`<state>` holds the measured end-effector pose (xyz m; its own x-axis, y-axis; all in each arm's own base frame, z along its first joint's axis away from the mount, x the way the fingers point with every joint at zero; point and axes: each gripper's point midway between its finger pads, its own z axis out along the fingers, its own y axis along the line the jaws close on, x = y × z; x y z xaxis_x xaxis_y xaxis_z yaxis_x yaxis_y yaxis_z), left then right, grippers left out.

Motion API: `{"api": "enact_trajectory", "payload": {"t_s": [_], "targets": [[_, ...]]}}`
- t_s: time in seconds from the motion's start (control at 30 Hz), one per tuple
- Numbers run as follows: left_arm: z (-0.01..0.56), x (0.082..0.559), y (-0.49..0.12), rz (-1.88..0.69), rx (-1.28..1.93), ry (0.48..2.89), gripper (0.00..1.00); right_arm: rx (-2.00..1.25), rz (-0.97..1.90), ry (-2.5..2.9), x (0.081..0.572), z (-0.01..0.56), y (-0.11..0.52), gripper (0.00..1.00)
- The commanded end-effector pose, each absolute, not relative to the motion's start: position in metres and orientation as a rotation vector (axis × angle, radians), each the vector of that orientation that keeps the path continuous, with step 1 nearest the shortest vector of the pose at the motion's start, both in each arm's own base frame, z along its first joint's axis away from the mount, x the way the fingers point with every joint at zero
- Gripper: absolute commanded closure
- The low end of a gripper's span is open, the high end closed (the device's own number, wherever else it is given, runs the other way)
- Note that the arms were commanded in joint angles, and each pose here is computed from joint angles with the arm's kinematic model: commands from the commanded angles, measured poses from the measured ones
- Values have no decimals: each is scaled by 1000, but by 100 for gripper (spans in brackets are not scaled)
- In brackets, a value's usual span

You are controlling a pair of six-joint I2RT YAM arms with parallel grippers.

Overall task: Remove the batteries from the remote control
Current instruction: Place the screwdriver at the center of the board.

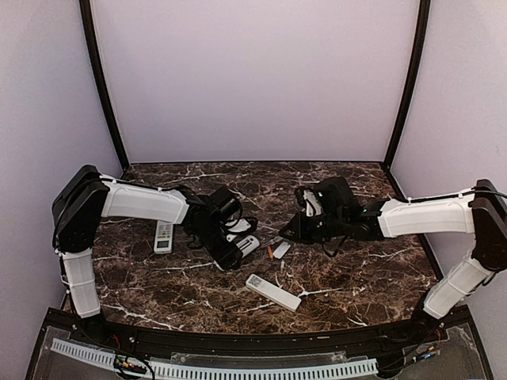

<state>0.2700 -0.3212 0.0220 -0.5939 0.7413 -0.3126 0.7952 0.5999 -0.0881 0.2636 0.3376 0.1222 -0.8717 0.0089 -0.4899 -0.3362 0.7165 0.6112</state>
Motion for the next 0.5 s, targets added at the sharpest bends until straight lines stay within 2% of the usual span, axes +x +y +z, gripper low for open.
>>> {"api": "enact_trajectory", "payload": {"t_s": [0.0, 0.2, 0.47], "targets": [[8, 248, -310, -317, 1299, 2668, 24, -251, 966, 2406, 269, 139, 335, 100], [28, 254, -317, -363, 1256, 2609, 19, -232, 929, 2392, 273, 142, 329, 100], [85, 264, -330, -465, 1162, 2426, 19, -196, 887, 2368, 279, 144, 319, 100]]}}
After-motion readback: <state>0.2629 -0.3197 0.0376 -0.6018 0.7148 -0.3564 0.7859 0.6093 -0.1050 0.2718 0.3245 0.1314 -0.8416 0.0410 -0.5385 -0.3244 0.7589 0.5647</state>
